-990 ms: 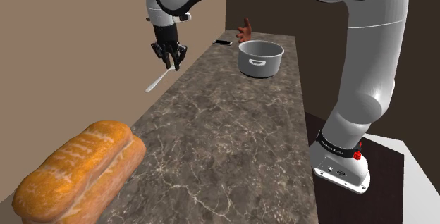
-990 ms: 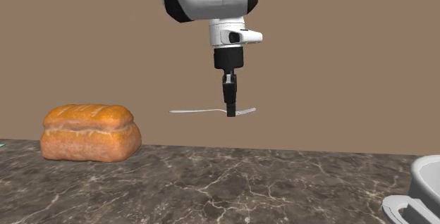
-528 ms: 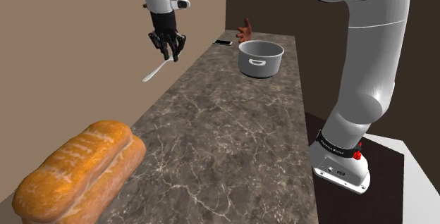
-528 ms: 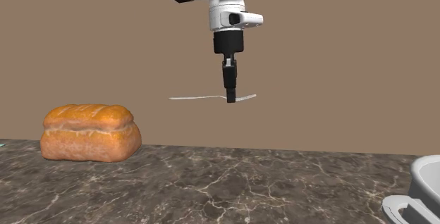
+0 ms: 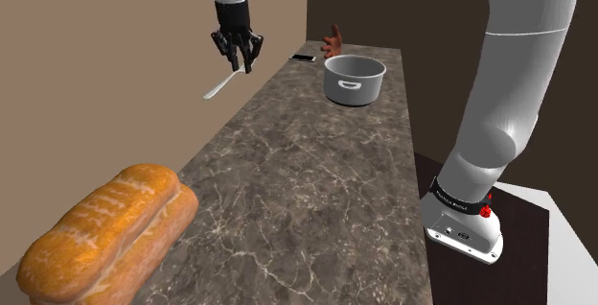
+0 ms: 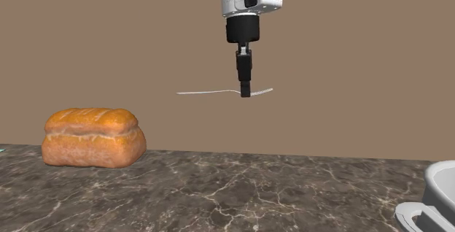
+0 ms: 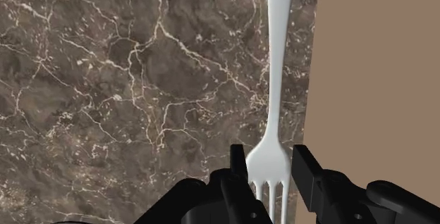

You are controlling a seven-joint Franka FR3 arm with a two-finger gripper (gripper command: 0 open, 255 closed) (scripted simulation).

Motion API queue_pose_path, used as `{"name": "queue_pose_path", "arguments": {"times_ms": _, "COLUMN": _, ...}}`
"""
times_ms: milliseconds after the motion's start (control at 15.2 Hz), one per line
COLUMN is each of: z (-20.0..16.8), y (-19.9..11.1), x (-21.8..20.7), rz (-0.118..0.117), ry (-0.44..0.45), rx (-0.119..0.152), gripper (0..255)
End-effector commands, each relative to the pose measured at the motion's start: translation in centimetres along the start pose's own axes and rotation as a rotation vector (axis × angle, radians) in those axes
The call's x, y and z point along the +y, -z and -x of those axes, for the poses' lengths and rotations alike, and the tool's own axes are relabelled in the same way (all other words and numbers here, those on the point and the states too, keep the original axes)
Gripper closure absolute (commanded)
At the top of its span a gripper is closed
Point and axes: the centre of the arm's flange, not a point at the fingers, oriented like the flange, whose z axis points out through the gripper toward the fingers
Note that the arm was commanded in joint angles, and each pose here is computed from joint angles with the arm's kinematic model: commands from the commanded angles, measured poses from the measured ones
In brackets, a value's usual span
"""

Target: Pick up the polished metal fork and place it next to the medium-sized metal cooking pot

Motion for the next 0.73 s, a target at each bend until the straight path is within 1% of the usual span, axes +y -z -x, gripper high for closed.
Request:
{"name": "queue_pose_path", "arguments": {"times_ms": 0, "z": -1.4, "y": 0.0, "x": 1.9, "rz": 0.0, "ry": 0.0, "rx": -0.001, "gripper": 255}}
{"name": "queue_pose_path", "arguments": {"times_ms": 462, "z": -6.7, "y": -0.1, "x": 9.4, "rz": 0.0, "ry": 0.0, "rx": -0.001, "gripper": 255}}
{"name": "queue_pose_path", "arguments": {"times_ms": 528, "z": -7.3, "y": -0.1, "x": 10.3, "rz": 0.0, "ry": 0.0, "rx": -0.001, "gripper": 255}}
{"name": "queue_pose_path", "arguments": {"times_ms": 660, "z": -7.2, "y": -1.1, "x": 10.3, "rz": 0.0, "ry": 0.0, "rx": -0.001, "gripper": 255}}
